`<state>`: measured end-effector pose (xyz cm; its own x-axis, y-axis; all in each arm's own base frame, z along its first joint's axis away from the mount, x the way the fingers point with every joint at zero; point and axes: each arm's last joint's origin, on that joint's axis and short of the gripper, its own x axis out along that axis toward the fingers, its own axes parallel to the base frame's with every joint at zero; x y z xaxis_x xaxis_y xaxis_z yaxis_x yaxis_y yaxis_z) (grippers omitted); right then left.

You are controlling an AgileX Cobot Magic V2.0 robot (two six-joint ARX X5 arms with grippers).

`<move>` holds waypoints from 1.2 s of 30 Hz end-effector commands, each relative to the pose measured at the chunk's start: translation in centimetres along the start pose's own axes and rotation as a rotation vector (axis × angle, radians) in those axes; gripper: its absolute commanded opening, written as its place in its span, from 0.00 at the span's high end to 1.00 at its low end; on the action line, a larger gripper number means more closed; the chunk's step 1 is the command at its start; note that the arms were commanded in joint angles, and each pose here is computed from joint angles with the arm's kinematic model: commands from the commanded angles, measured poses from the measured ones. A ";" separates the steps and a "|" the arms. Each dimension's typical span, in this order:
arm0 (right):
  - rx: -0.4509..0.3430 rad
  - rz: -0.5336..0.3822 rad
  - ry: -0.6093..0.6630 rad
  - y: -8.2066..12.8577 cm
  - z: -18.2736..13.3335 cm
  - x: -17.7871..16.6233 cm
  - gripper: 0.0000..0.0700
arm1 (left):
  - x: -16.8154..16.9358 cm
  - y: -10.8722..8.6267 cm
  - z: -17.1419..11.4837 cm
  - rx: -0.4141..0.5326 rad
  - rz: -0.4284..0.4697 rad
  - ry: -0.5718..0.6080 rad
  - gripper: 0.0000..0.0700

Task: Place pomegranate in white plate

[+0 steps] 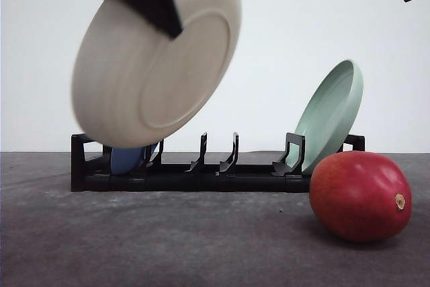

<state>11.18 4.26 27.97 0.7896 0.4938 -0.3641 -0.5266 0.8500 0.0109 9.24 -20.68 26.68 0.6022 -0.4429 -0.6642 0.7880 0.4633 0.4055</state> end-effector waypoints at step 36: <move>-0.003 0.005 -0.018 0.1 0.4 -0.1 0.40 | 8.1 -6.2 -1.6 0.566 -0.034 0.349 0.65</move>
<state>11.18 4.26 27.96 0.7896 0.4938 -0.3643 -0.5266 0.8501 0.0110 9.29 -25.35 17.78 0.5791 -0.1249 -0.8057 0.8030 -0.0833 0.5901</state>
